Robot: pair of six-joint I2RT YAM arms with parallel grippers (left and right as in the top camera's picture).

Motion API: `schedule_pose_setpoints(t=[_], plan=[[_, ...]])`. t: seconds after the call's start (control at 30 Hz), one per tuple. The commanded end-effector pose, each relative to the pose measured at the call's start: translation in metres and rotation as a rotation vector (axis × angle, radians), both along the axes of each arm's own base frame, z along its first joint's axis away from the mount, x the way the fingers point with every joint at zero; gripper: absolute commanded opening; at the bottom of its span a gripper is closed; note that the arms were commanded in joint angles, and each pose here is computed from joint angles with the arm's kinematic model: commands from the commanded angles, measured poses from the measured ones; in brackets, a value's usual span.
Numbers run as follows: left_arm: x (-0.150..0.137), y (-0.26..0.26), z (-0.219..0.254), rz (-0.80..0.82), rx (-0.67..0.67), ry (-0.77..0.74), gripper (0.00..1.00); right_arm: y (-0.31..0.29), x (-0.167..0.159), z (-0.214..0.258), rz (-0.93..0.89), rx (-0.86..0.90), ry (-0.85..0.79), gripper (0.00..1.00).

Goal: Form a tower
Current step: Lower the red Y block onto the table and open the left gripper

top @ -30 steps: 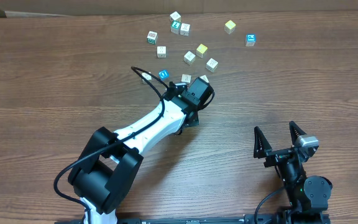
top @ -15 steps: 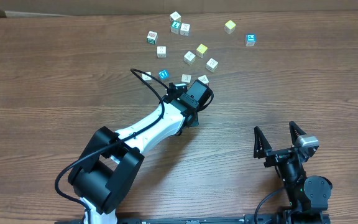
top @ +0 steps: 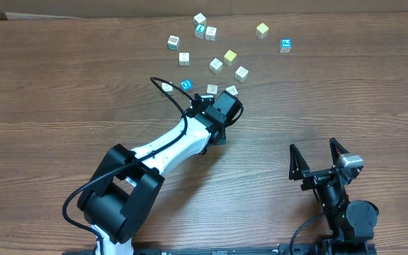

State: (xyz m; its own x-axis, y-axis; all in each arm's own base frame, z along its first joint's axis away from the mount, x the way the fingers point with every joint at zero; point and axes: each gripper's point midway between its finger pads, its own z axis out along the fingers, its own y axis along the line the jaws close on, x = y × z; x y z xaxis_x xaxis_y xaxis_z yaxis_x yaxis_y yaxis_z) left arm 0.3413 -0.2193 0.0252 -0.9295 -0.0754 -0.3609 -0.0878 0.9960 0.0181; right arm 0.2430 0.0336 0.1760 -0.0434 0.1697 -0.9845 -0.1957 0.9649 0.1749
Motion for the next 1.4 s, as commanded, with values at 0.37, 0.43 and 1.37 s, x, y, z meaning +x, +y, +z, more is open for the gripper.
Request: schedule_pose_setpoints(t=[0.37,0.43,1.37], plan=[[-0.007,-0.006,-0.005,-0.016,-0.037,0.043,0.32,0.001,0.000,-0.002,0.000,-0.001,-0.003,1.00],[-0.007,-0.006,-0.005,-0.016,-0.037,0.043,0.25,0.001,0.000,-0.002,0.000,-0.001,-0.003,1.00],[-0.007,-0.006,-0.005,-0.012,-0.038,0.041,0.41,0.001,0.000,-0.002,0.000,-0.001,-0.003,1.00]])
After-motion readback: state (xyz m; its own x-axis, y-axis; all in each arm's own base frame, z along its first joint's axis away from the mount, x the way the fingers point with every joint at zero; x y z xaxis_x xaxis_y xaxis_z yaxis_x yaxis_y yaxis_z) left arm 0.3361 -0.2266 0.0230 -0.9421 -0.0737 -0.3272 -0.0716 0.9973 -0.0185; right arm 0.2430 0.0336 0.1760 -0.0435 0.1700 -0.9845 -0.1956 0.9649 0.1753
